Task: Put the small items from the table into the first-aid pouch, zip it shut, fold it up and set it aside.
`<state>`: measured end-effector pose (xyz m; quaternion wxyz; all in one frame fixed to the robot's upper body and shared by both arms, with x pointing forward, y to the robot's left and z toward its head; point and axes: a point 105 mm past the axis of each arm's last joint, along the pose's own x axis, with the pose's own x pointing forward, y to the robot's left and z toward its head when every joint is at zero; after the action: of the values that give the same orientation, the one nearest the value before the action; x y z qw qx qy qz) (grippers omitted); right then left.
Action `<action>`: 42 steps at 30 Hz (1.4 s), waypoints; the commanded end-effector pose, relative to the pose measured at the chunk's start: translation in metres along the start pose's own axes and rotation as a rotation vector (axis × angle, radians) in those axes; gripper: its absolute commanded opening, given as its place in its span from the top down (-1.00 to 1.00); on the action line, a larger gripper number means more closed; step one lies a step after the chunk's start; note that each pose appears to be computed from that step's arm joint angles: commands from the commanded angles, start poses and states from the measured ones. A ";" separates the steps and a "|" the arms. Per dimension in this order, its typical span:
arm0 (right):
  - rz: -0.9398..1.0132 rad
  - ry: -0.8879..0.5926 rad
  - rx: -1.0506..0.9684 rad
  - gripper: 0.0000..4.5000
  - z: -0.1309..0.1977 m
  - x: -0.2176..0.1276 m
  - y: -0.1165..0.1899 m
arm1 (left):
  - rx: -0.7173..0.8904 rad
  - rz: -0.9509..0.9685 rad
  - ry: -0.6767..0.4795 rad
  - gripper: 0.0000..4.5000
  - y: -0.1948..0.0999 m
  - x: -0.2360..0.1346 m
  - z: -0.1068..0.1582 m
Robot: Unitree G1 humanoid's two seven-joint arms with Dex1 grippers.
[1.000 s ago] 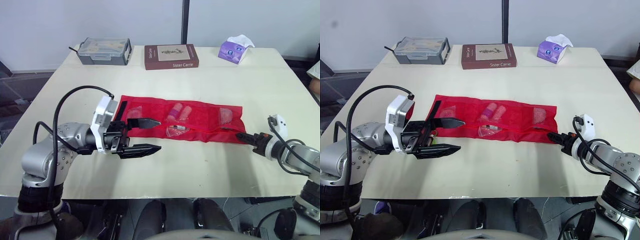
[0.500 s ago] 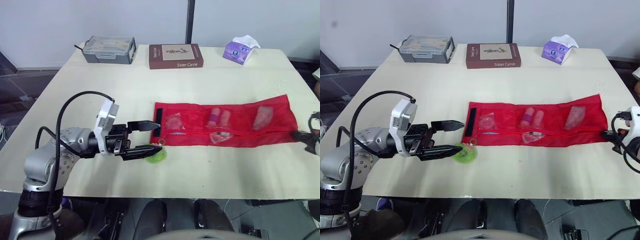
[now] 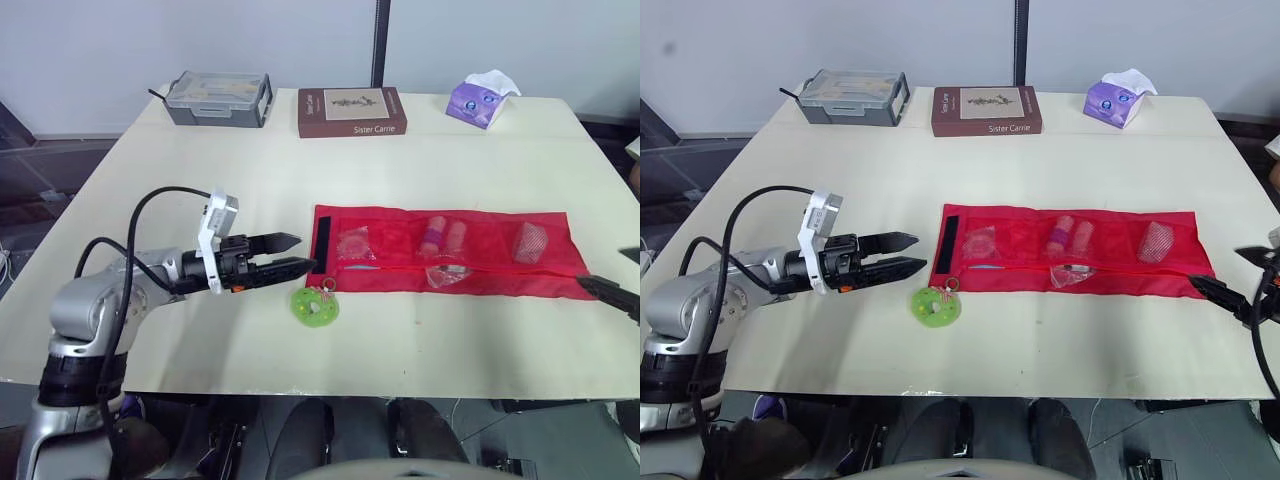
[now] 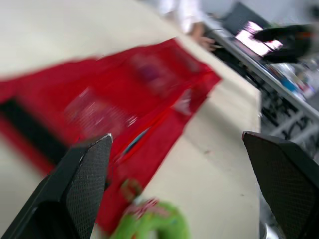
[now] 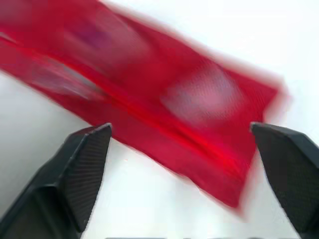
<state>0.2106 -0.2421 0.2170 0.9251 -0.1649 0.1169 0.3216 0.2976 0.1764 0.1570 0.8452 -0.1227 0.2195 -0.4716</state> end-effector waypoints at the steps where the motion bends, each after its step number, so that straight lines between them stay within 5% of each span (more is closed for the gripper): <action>1: 0.211 -0.166 -0.157 -0.99 0.040 0.014 0.054 | -0.183 0.110 0.109 -1.00 0.019 -0.002 -0.010; 8: 0.339 -0.261 -0.244 -0.99 0.059 0.039 0.095 | -0.345 0.188 0.170 -1.00 0.037 0.025 -0.026; 27: 0.324 -0.226 -0.244 -0.99 0.047 0.050 0.105 | -0.697 -0.001 -0.026 -1.00 0.026 0.072 -0.011; 31: 0.323 -0.221 -0.227 -1.00 0.046 0.055 0.107 | -0.731 -0.020 -0.053 -0.40 0.029 0.071 -0.010; 35: 0.363 -0.172 -0.132 -1.00 0.035 0.070 0.114 | -0.738 -0.034 -0.056 0.42 0.029 0.069 -0.008; 36: 0.373 -0.139 -0.087 -1.00 0.028 0.078 0.116 | -0.737 -0.034 -0.057 0.45 0.029 0.069 -0.007; 38: 0.405 -0.067 0.028 -1.00 0.013 0.095 0.123 | -0.737 -0.035 -0.062 0.97 0.029 0.070 -0.006; 42: 0.444 -0.004 0.216 -1.00 -0.002 0.131 0.140 | -0.739 -0.049 -0.073 0.99 0.026 0.073 -0.001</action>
<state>0.2209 -0.0717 0.1476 0.8461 -0.0362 0.1646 0.5057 0.3473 0.1300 0.1120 0.7393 -0.4403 0.3622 -0.3583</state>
